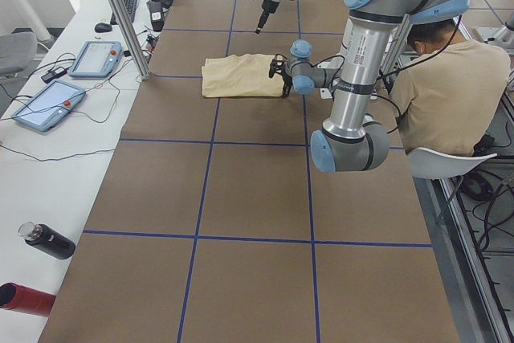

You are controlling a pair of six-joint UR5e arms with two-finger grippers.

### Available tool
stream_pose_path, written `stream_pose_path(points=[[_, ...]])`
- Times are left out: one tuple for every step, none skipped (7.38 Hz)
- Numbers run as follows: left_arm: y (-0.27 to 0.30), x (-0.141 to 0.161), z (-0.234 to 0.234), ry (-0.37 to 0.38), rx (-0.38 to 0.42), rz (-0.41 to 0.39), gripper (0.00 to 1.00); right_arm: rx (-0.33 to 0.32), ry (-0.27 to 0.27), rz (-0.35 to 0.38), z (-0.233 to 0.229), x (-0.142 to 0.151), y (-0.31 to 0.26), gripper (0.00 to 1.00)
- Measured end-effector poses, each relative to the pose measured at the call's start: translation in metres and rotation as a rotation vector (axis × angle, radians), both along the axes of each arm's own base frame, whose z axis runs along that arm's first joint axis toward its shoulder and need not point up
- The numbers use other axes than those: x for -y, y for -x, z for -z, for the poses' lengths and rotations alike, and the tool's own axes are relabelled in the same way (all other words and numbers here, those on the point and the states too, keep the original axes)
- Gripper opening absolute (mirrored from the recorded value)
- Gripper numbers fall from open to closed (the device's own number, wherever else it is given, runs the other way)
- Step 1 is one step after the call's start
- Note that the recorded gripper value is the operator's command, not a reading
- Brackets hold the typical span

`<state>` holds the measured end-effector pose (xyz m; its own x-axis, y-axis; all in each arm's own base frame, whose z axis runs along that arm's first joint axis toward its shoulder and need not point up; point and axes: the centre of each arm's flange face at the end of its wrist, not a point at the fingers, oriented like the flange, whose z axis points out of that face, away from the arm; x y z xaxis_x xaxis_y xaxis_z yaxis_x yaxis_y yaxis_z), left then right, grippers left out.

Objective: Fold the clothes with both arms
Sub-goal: 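Lower both grippers onto the shirt edge nearest the robot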

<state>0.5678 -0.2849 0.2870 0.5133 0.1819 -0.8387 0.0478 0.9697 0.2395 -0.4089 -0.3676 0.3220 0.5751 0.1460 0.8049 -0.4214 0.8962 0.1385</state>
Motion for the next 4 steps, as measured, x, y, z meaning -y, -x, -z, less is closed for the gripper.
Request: stream_pose_path(points=[[0.000,0.001,0.000,0.001,0.000,0.003,0.00,0.000,0.000,0.001,0.000,0.000,0.001,1.00],[0.000,0.001,0.000,0.001,0.001,0.005,0.00,0.000,-0.001,0.001,0.001,-0.001,0.001,1.00],[0.001,0.002,0.000,0.000,-0.001,0.006,0.00,0.006,0.003,0.000,0.002,-0.002,0.004,1.00],[0.002,0.002,0.002,-0.001,-0.004,0.007,0.00,0.027,0.017,-0.007,0.009,-0.007,0.011,1.00]])
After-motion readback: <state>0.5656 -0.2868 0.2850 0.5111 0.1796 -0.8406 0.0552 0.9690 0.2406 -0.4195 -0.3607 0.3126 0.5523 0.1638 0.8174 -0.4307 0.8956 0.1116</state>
